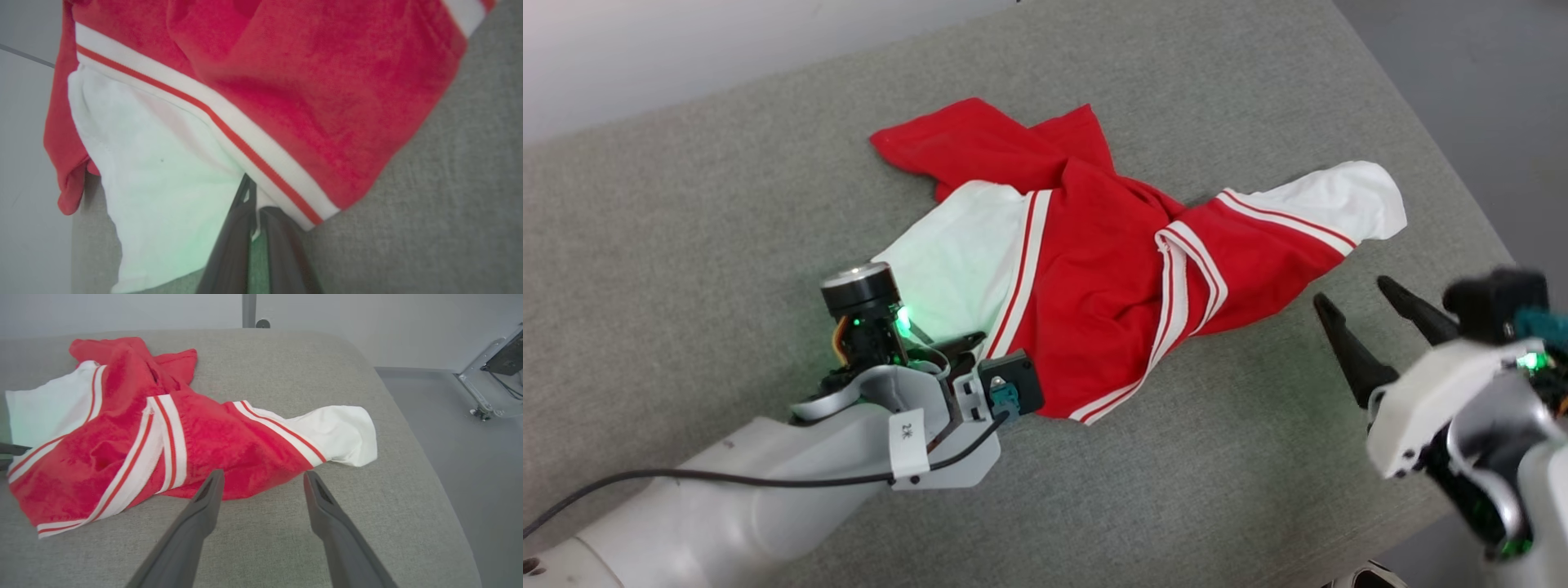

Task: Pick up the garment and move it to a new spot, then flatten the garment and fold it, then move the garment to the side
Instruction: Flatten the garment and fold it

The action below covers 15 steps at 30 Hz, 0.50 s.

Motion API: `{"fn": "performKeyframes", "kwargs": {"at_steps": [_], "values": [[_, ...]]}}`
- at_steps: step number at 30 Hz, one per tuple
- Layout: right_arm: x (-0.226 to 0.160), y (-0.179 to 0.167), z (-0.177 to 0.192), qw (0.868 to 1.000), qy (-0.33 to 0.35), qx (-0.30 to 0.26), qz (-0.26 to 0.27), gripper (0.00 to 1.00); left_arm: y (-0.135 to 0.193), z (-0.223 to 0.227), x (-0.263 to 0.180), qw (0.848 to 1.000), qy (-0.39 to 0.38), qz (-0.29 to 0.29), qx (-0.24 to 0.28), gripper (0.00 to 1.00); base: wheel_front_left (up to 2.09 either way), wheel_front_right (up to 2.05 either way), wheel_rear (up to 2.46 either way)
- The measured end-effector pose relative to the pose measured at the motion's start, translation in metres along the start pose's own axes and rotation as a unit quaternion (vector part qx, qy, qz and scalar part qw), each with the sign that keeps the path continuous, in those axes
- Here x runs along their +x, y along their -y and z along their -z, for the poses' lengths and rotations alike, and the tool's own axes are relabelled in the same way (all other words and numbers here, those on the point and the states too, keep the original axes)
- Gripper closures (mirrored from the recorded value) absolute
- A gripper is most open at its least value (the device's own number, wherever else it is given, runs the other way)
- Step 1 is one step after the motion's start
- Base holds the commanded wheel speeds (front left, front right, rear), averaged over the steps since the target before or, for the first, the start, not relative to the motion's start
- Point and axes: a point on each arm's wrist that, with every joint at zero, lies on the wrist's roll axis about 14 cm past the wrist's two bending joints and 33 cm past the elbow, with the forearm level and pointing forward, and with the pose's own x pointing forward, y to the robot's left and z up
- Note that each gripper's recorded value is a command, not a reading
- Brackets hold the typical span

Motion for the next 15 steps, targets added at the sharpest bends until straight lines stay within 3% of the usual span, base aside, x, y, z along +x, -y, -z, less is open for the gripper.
{"fn": "performKeyframes", "kwargs": {"at_steps": [8, 15], "values": [[0.027, 0.036, 0.009, 0.991, -0.131, -0.016, -0.001, 0.00, 0.000, 0.001, 0.001, 1.000, 0.006, -0.001, -0.006, 1.00, 0.00, 0.00, 0.00], [0.058, 0.042, -0.011, 0.989, -0.145, -0.008, -0.006, 0.00, 0.000, 0.002, 0.001, 1.000, 0.012, -0.006, -0.009, 1.00, 0.00, 0.00, 0.00]]}}
